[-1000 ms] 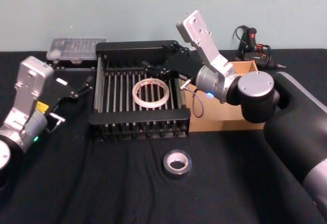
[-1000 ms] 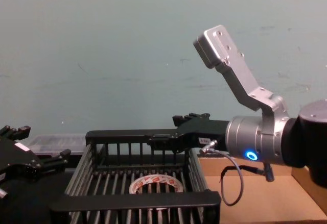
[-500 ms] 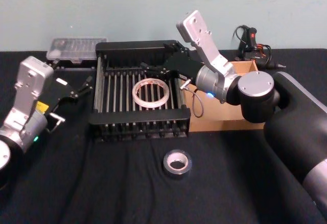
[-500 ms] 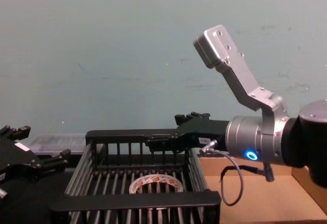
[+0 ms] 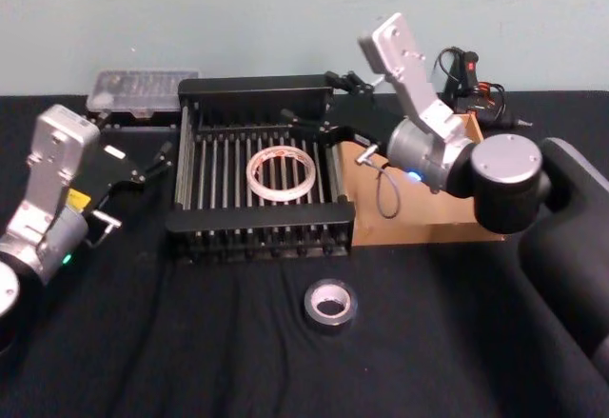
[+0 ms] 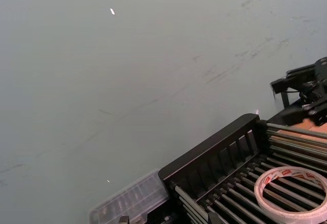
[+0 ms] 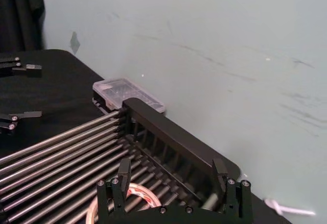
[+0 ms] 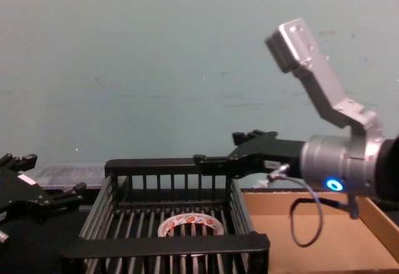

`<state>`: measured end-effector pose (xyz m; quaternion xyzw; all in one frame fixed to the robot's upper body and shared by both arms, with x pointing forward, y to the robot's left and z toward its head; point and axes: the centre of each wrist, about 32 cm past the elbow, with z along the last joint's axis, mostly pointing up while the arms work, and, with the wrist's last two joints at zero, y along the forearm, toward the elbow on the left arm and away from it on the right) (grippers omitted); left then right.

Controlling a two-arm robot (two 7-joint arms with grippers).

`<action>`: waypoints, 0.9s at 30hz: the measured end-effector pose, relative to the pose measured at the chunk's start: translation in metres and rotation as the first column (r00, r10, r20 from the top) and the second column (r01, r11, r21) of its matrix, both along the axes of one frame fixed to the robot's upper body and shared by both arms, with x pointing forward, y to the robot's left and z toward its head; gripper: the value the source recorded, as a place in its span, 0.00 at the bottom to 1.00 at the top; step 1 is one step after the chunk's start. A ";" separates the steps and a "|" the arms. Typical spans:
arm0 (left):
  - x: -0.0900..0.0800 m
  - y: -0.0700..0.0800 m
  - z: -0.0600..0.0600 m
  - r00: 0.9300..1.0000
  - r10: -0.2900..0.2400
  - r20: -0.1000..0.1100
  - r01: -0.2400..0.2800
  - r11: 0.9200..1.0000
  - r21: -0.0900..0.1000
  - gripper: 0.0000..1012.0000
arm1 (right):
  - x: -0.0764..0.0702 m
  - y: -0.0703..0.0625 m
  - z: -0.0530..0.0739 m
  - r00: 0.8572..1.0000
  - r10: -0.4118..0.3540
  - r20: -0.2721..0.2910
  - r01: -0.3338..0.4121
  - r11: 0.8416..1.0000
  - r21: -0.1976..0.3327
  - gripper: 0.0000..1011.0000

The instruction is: Pick up the white tape and place it into the black box , Pick up the silver tape and place it into the brown box.

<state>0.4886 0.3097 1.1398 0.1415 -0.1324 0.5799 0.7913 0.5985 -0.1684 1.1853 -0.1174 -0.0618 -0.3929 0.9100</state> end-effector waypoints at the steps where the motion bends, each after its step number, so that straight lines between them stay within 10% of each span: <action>1: 0.000 0.000 0.000 1.000 0.000 0.000 0.000 1.000 0.000 0.99 | -0.003 -0.005 0.001 1.000 -0.009 -0.001 0.009 1.000 0.004 0.99; 27: 0.000 0.000 0.000 1.000 0.000 0.000 0.000 1.000 0.000 0.99 | -0.102 -0.076 -0.002 0.988 -0.120 -0.099 0.123 0.992 0.022 0.99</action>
